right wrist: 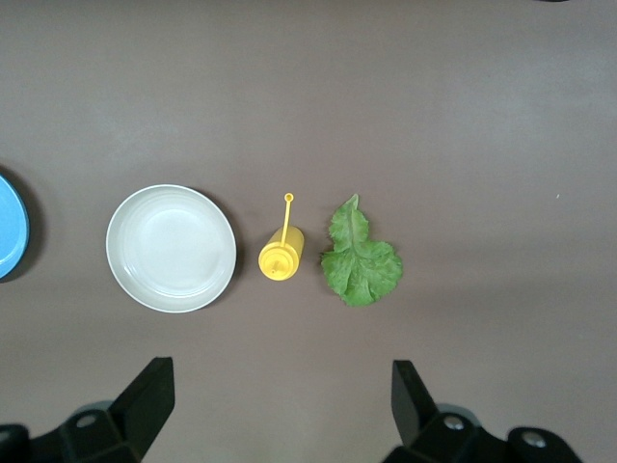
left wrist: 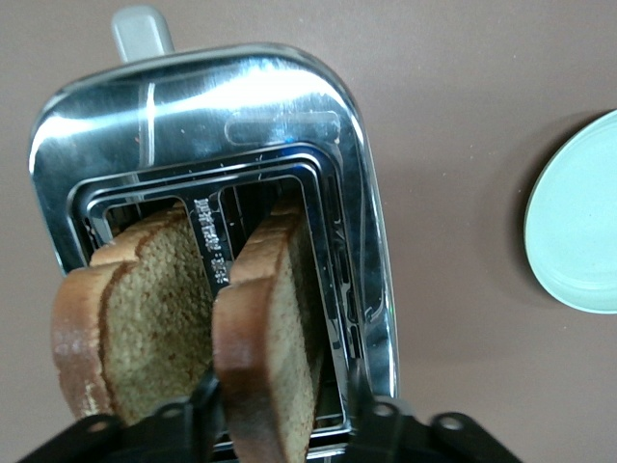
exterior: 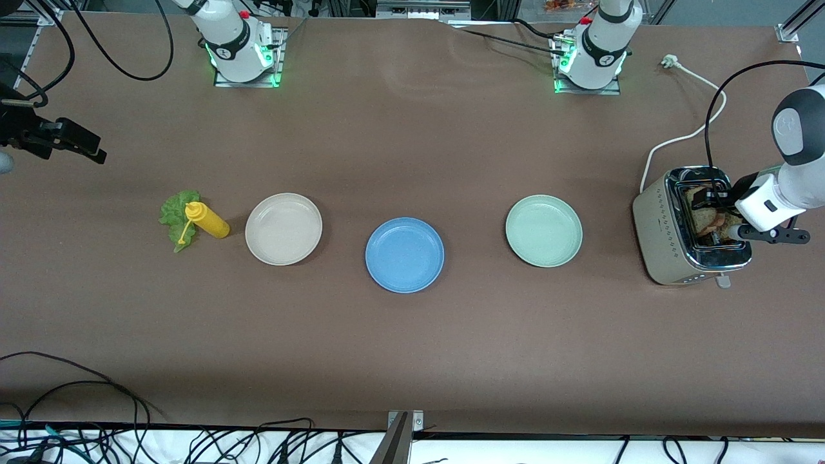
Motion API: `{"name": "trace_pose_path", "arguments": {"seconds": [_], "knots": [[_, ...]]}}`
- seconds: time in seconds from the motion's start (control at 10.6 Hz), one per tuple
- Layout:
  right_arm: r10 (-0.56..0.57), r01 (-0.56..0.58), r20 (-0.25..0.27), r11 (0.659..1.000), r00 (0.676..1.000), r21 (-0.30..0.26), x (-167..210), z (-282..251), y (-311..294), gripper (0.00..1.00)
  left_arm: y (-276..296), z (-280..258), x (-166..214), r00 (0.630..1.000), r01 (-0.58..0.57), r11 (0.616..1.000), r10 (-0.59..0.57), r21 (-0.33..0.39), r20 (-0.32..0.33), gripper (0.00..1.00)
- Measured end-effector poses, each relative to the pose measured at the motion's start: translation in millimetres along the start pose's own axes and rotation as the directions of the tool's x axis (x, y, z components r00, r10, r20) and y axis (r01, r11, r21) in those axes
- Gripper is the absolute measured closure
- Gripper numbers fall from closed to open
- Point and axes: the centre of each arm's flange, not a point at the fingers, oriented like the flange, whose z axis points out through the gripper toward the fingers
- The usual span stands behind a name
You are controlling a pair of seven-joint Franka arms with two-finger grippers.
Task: Make sandwich in blue plate with both arms
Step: 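Lower the left gripper onto a bread slice in the toaster and grasp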
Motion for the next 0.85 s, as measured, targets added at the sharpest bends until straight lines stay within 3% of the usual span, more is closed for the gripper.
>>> {"name": "trace_pose_path", "arguments": {"seconds": [0.28, 0.85], "knots": [[0.000, 0.000, 0.000, 1.000, 1.000, 0.000, 0, 0, 0, 0.00, -2, -4, -2, 1.000, 0.003, 1.000, -0.003, -0.001, -0.002, 0.84], [0.000, 0.000, 0.000, 1.000, 1.000, 0.000, 0, 0, 0, 0.00, -14, -75, -14, 0.991, -0.027, 0.999, 0.030, 0.027, -0.131, 0.88]]}}
